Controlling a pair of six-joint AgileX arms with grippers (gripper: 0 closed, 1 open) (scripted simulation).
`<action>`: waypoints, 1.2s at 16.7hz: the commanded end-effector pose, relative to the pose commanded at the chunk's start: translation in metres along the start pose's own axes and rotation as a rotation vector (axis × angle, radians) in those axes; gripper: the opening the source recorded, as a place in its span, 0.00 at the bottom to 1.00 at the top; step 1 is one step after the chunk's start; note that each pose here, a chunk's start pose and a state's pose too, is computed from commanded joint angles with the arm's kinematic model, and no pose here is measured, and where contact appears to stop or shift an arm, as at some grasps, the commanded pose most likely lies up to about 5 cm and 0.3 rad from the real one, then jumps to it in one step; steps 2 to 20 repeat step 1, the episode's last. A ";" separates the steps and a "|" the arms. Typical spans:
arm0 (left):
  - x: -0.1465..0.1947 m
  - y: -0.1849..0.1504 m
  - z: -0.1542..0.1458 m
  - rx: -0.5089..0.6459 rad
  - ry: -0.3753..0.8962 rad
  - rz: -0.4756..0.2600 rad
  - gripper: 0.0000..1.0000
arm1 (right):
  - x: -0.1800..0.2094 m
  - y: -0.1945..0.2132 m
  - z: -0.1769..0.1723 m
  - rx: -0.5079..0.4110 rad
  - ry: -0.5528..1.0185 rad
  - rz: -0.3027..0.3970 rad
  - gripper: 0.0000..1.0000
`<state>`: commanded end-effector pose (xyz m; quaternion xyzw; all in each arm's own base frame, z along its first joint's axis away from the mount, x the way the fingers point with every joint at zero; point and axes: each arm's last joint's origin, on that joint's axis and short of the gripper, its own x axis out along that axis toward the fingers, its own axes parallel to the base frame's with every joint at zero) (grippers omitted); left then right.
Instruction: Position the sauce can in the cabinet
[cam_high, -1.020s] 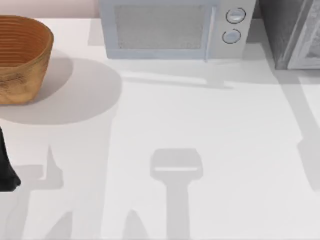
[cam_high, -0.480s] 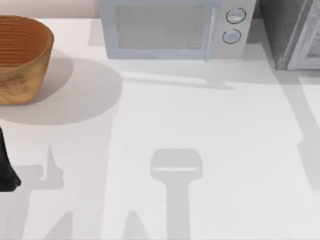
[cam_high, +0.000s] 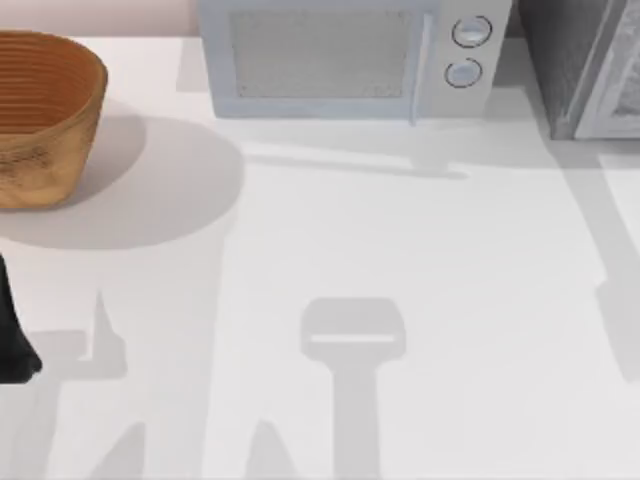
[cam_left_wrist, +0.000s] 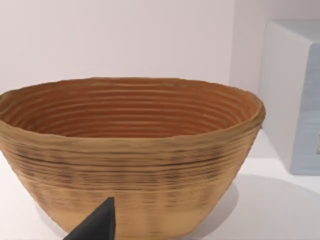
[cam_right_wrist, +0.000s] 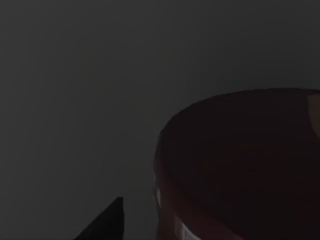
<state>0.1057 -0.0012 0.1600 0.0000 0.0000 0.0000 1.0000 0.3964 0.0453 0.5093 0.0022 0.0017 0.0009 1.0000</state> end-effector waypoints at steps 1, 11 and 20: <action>0.000 0.000 0.000 0.000 0.000 0.000 1.00 | 0.000 0.000 0.000 0.000 0.000 0.000 1.00; 0.000 0.000 0.000 0.000 0.000 0.000 1.00 | 0.000 0.000 0.000 0.000 0.000 0.000 1.00; 0.000 0.000 0.000 0.000 0.000 0.000 1.00 | 0.000 0.000 0.000 0.000 0.000 0.000 1.00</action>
